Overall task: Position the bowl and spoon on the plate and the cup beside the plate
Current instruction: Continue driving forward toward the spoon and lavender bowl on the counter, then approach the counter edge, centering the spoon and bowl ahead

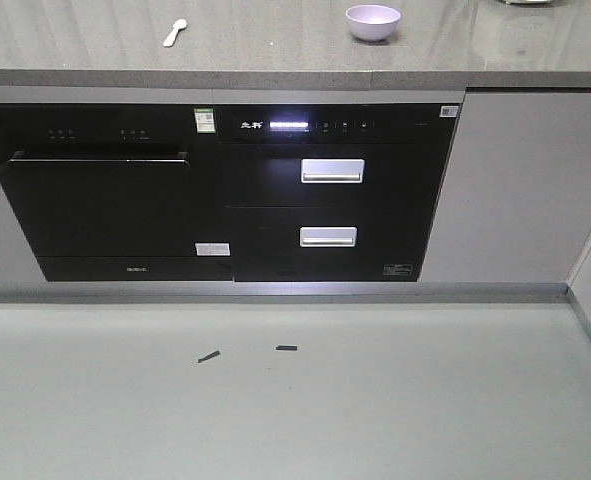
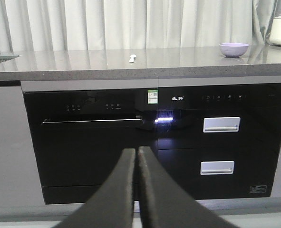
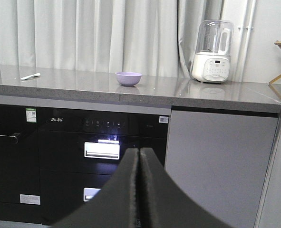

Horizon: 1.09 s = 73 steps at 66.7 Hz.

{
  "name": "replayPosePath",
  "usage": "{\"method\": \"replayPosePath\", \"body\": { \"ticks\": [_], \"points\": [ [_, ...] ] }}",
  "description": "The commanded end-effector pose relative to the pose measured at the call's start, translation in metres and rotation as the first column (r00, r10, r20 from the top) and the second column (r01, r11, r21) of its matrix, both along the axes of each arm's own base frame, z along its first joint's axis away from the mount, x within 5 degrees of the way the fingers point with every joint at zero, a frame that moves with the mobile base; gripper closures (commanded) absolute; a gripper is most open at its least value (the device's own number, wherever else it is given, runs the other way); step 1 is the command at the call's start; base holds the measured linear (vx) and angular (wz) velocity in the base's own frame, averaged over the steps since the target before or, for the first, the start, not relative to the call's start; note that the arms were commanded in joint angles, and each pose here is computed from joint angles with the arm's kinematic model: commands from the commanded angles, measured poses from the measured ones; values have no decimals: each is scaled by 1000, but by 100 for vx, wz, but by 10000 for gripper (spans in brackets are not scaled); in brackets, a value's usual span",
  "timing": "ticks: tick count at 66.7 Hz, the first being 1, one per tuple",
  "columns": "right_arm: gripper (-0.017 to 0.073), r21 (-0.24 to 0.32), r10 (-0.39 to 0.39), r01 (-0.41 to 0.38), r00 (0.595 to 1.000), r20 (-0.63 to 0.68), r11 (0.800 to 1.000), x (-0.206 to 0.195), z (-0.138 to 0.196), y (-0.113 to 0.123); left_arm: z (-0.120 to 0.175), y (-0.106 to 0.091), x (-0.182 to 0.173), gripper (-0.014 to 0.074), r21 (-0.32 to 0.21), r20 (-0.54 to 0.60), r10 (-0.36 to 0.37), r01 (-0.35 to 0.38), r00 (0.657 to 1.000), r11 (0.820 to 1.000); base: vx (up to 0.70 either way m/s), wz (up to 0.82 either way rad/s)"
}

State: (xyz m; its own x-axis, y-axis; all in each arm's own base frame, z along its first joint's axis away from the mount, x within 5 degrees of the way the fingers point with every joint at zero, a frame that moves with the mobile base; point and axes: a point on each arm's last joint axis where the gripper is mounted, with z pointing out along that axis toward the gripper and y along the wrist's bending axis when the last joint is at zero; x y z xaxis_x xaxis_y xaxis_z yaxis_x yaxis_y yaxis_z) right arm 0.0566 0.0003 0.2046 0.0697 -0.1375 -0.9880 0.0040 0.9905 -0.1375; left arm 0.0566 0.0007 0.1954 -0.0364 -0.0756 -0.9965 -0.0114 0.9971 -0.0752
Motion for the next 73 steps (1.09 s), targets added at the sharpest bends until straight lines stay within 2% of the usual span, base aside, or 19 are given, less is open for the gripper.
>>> {"method": "replayPosePath", "body": {
  "ticks": [1,73],
  "points": [
    [564,-10,8,-7,997,73,1000,-1,2,1,-4,0,1,600,-9,36,-4,5,999,1000,5,0],
    [564,-10,8,-7,997,73,1000,-1,2,1,-4,0,1,600,-9,36,-4,5,999,1000,6,0]
  ]
}}
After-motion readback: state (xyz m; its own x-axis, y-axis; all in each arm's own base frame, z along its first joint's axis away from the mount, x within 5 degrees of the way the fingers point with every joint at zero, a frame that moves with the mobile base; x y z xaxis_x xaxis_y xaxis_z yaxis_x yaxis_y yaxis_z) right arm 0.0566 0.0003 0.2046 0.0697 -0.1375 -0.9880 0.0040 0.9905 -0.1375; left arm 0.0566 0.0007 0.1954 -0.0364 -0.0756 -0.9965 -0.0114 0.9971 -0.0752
